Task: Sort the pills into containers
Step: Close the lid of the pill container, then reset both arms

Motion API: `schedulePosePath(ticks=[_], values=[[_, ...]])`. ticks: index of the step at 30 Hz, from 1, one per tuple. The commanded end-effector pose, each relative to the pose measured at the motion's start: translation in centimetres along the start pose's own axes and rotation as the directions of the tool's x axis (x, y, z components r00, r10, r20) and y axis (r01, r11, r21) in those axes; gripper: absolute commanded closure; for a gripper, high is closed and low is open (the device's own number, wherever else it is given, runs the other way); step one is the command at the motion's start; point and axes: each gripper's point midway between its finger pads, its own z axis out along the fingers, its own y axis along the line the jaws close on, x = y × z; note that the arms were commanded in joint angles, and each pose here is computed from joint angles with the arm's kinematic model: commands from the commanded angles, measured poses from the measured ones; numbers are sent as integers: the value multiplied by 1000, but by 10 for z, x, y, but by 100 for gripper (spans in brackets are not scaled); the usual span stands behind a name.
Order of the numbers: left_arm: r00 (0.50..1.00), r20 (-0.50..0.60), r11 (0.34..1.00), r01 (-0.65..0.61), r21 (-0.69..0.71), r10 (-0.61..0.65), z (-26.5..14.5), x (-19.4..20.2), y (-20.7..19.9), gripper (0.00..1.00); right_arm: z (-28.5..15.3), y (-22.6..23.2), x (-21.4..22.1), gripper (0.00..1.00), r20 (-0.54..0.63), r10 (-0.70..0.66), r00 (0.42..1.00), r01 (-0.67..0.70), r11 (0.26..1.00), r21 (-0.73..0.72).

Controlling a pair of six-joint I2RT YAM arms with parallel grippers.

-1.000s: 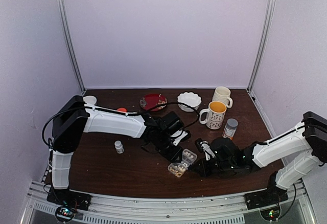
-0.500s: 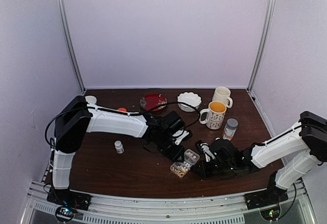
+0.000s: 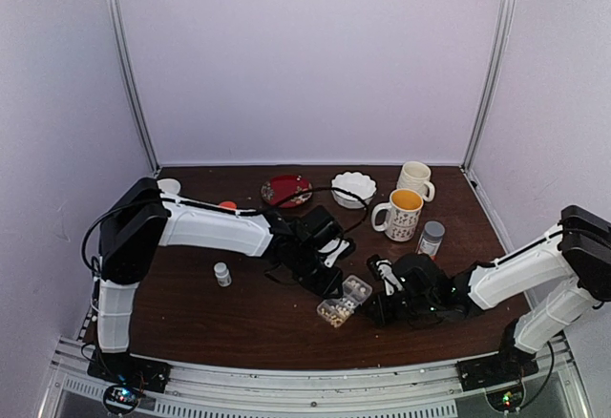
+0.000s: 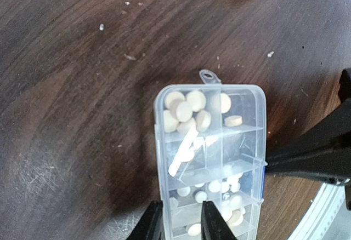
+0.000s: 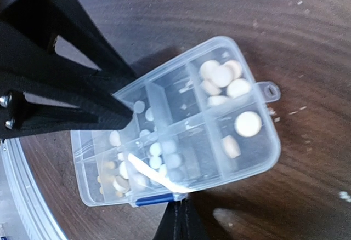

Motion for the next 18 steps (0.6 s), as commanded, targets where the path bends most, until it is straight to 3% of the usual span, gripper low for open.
schedulePosePath(ticks=[1,6,8,11,13,14,15,16,18], values=[[999,48,996,0,-88,4,-13,1,7,71,-18,-9,-20,100,94,-47,994,42,997,60],[944,326,977,23,-210,47,-86,-44,13,56,-62,-10,-62,99,266,-142,954,102,982,159],[907,415,965,44,-258,69,-120,-58,15,49,-87,-12,-81,90,356,-183,916,111,970,214],[860,498,937,72,-341,115,-164,-71,22,38,-137,-10,-113,69,498,-257,828,120,949,290],[836,529,911,97,-401,144,-191,-73,31,32,-170,-12,-129,45,565,-313,763,117,927,356],[827,540,895,114,-431,154,-204,-72,37,27,-187,-14,-136,28,600,-334,727,101,916,388],[815,556,872,144,-467,163,-219,-70,46,11,-201,-18,-141,13,621,-368,692,90,898,431],[795,583,859,172,-482,168,-239,-68,50,4,-216,-20,-145,1,647,-386,658,70,886,458],[760,625,836,220,-503,176,-268,-62,64,3,-239,-22,-153,0,668,-440,600,58,857,512]])
